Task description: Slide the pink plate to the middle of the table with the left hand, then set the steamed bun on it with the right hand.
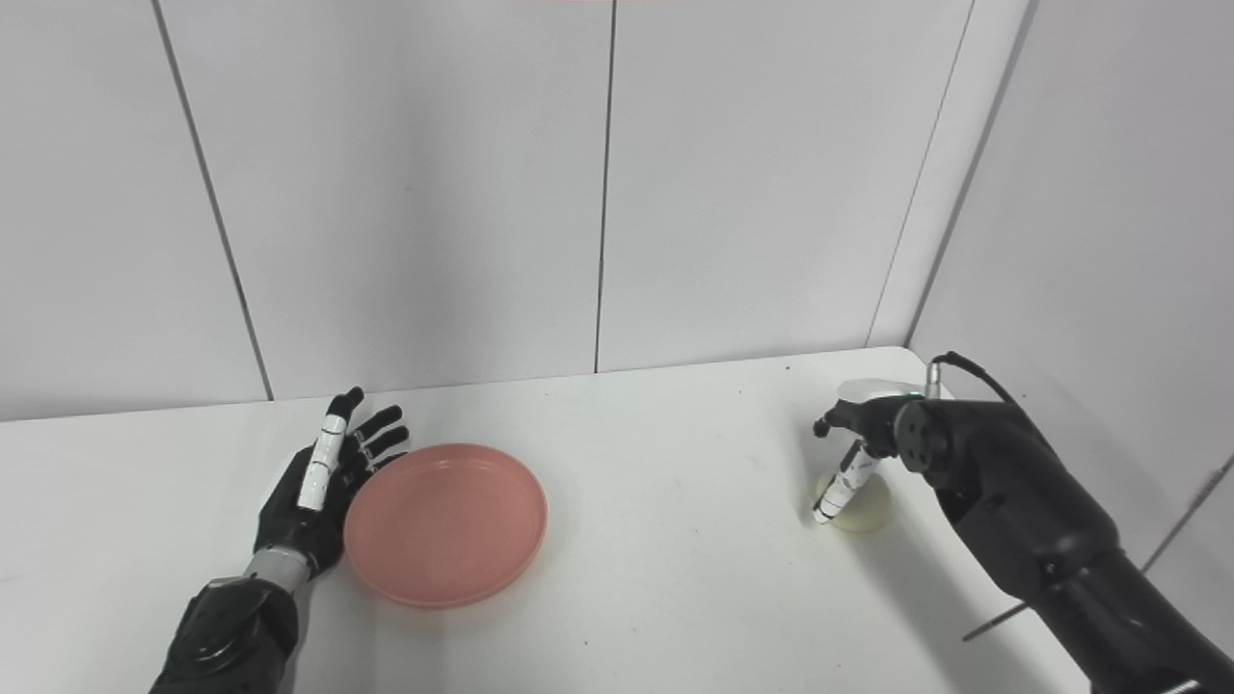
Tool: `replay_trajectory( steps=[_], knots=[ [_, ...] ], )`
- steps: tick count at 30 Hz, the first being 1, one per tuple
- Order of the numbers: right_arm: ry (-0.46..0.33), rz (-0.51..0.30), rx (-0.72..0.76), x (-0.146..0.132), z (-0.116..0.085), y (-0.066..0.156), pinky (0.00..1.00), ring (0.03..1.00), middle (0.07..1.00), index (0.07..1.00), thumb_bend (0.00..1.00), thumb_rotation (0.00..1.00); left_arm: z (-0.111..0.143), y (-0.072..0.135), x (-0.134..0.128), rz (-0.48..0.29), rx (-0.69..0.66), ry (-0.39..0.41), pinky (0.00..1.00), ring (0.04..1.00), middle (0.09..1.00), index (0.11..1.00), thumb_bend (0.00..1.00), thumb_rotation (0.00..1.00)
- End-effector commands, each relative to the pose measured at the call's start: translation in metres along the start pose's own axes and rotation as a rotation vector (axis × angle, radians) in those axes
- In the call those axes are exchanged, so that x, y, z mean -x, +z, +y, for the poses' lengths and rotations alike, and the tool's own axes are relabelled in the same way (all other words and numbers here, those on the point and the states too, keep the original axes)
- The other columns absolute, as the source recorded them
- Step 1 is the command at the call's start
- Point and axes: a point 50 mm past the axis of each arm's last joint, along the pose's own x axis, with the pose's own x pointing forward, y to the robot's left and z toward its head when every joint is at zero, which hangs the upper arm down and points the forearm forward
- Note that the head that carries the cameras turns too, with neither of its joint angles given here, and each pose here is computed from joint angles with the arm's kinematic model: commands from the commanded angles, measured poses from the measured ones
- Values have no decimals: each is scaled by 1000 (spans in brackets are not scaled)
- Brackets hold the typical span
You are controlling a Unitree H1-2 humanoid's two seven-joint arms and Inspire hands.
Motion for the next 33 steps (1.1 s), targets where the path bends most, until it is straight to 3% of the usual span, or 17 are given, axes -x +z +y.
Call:
replay_trajectory(
  steps=[1,4,12,33],
  knots=[
    [-125,18,37,13,-37,-7,776,916,947,860,1000,353,1,-8,1,46,-5,-4,758,844,858,994,741,843],
    [-121,21,39,12,-37,-7,785,919,945,862,1000,353,1,-8,1,46,-7,-8,757,845,857,995,746,847],
    [-107,35,48,12,-36,-10,680,865,946,871,1000,356,1,-8,1,49,-8,-5,756,844,858,994,748,847],
    [-100,75,122,0,-19,-22,657,838,924,853,1000,435,-1,-8,1,49,-8,-16,748,851,863,1000,730,836]
  ],
)
